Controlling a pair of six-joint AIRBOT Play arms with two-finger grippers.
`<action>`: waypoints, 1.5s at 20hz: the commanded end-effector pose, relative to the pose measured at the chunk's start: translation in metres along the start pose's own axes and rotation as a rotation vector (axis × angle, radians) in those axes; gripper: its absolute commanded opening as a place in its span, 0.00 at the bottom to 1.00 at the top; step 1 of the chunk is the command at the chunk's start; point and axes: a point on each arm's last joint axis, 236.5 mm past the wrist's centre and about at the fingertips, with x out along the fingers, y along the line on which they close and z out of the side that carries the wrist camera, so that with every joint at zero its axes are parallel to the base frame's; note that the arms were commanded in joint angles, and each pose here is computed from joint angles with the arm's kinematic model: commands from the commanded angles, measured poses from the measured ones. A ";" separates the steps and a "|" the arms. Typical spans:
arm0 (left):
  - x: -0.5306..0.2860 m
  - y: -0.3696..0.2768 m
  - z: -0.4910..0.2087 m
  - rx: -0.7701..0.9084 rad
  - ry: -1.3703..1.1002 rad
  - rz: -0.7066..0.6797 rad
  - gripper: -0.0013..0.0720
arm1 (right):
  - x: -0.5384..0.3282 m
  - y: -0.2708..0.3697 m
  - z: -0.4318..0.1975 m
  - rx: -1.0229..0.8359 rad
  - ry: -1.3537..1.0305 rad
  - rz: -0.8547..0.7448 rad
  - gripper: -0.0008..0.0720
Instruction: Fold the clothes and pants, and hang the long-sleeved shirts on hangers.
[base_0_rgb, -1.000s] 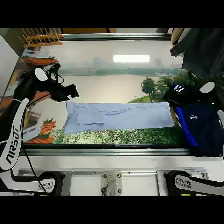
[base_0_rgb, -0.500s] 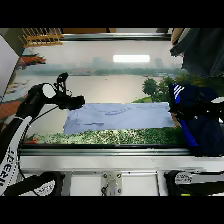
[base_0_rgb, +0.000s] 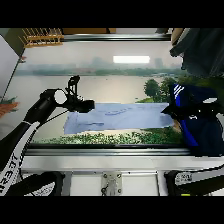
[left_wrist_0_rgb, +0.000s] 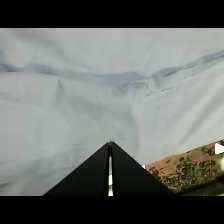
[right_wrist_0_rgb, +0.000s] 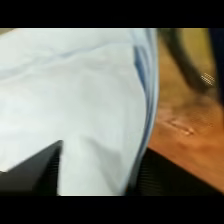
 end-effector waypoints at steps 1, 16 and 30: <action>0.005 -0.014 0.002 -0.020 -0.016 -0.032 0.03 | 0.012 0.009 -0.008 -0.034 0.048 0.005 0.12; 0.146 -0.162 -0.003 0.200 0.156 -0.189 0.03 | -0.137 0.180 0.003 -0.364 -0.055 -0.201 0.02; 0.168 -0.165 -0.009 0.240 0.284 -0.173 0.03 | -0.134 0.272 -0.027 -0.560 -0.058 -0.289 0.02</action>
